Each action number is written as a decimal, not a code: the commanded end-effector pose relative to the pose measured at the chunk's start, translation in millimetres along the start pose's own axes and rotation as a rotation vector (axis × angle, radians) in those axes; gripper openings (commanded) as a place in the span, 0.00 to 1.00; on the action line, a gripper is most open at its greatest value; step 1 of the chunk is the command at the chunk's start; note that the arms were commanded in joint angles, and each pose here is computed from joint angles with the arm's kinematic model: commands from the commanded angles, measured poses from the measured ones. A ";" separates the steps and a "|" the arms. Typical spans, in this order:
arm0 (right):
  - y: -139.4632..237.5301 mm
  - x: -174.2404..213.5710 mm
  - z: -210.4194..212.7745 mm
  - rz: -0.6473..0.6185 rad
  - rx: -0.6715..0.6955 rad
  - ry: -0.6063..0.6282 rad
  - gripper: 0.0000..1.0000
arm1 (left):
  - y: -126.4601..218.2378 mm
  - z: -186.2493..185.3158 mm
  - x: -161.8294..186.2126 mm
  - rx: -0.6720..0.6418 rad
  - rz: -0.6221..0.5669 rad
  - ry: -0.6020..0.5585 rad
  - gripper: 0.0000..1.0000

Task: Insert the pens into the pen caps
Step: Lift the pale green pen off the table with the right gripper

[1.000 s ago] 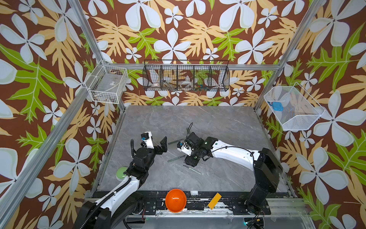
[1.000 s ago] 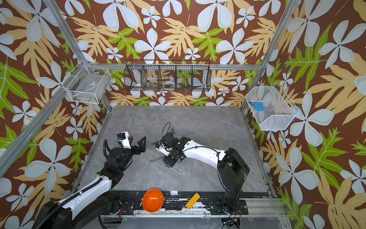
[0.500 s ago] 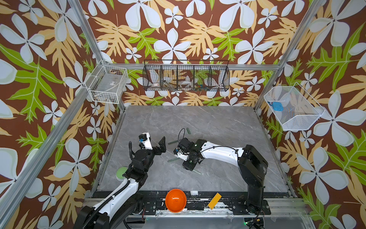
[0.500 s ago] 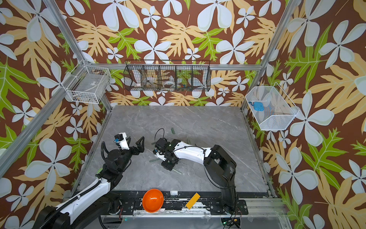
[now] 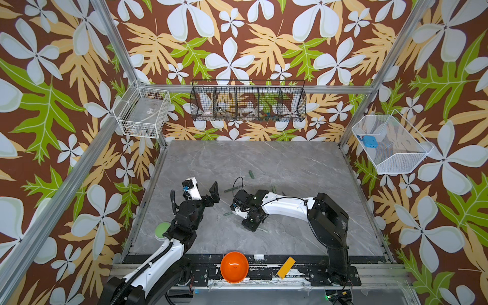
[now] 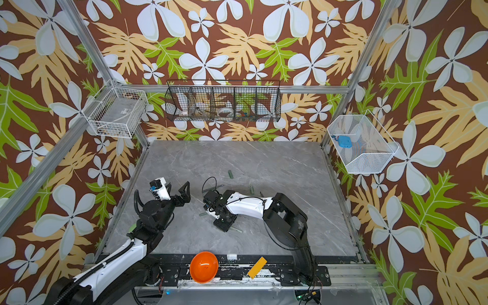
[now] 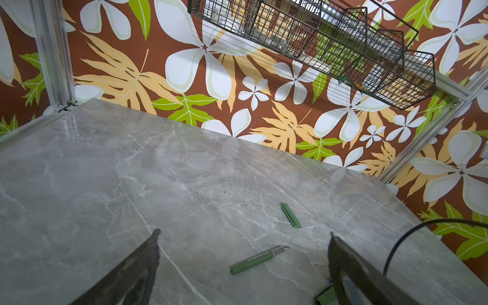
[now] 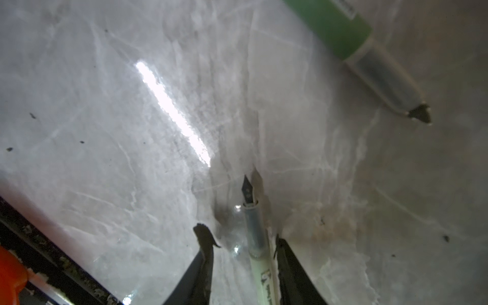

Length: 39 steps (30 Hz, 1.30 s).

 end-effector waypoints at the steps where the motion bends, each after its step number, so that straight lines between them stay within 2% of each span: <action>1: -2.0 -0.1 -0.9 0.008 0.012 -0.019 0.36 | -0.7 -4.0 -5.5 0.011 -0.016 0.011 1.00; 11: -13.6 5.1 -8.7 0.048 0.095 -0.009 0.31 | -0.8 -3.1 -4.8 0.008 -0.016 0.007 1.00; 15: -19.3 5.2 -10.8 0.053 0.121 -0.008 0.26 | -1.1 -2.8 -4.1 0.007 -0.013 0.006 1.00; 19: -18.7 0.6 -14.9 0.034 0.147 -0.023 0.21 | -1.3 -2.3 -3.8 0.005 -0.013 0.006 1.00; 25: -20.8 0.9 -15.3 0.019 0.150 -0.036 0.20 | -1.5 -3.8 -3.9 0.012 -0.010 0.005 1.00; 28: -20.5 4.3 -15.1 0.015 0.155 -0.039 0.14 | -1.4 -3.7 -3.7 0.011 -0.009 0.005 1.00; 32: -14.2 0.4 -15.3 -0.023 0.158 -0.054 0.12 | -2.3 -4.3 -2.8 0.013 -0.004 0.006 1.00; 39: -4.8 -0.7 -31.7 -0.095 0.165 -0.154 0.04 | -3.3 -5.3 -2.3 0.015 0.003 0.003 1.00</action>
Point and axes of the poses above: each gripper's point midway between its finger pads, its own y axis back along the fingers, its own z axis along the line the jaws close on, x = y × z, the point moved 1 cm from there along y, back along the fingers, and after that the axes turned 13 degrees about y, right-handed, at the moved point
